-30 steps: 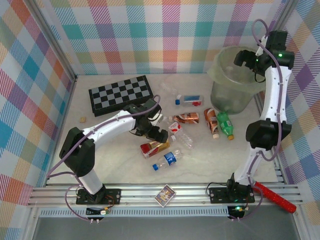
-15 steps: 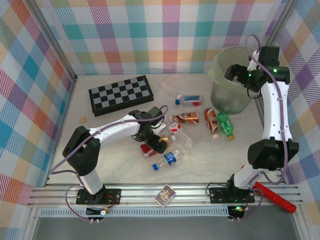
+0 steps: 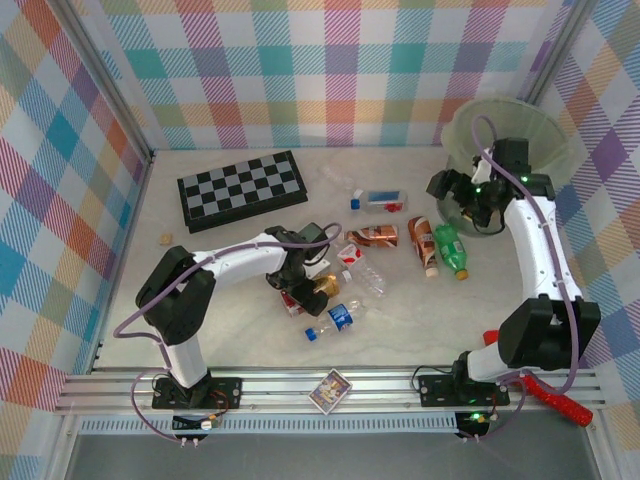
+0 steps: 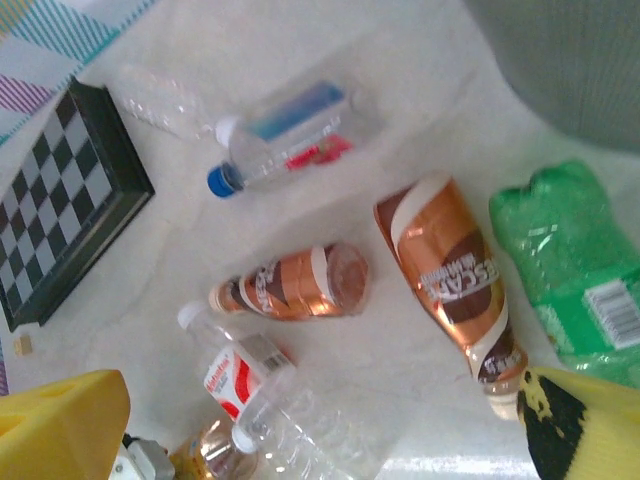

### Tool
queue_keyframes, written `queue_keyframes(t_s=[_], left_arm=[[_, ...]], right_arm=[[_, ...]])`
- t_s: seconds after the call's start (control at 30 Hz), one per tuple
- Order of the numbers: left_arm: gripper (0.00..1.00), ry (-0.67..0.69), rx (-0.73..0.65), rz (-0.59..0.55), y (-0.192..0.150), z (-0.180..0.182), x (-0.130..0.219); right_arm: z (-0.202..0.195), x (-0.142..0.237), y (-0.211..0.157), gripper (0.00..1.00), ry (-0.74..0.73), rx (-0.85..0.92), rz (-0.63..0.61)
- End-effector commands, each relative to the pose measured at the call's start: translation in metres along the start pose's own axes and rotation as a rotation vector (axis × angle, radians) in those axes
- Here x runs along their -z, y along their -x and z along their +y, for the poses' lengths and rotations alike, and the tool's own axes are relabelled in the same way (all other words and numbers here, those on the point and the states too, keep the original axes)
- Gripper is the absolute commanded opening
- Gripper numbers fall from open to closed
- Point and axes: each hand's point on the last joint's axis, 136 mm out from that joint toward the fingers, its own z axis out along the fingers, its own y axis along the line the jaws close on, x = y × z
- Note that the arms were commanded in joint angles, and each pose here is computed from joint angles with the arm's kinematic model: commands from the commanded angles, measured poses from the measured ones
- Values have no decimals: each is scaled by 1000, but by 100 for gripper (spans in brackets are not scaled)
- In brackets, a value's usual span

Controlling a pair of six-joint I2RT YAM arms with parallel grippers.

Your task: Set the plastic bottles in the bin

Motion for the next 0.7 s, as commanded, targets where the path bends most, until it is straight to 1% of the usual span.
queue_keyframes(t_s=[0.0,0.03,0.17,0.27,0.33,0.43,0.53,0.67], left_arm=[[93,7,-8,10,-2,0,-2],[91,13,-9,9,-2,1,-1],[77,28,-7,-2,2,3,5],[65,33,4,-21,6,3,11],[59,40,8,-32,7,4,17],[55,71,14,-51,8,9,31],[54,102,29,-83,8,17,47],[53,139,70,-122,6,32,66]], right_arm=[[31,33,16,99,98,63,-122],[35,36,18,99,106,74,-130],[55,54,26,99,165,121,-161],[64,65,25,99,175,144,-187],[70,72,22,99,183,156,-197],[83,81,17,99,201,182,-201],[101,87,9,99,228,216,-191],[129,80,-8,99,296,260,-136]])
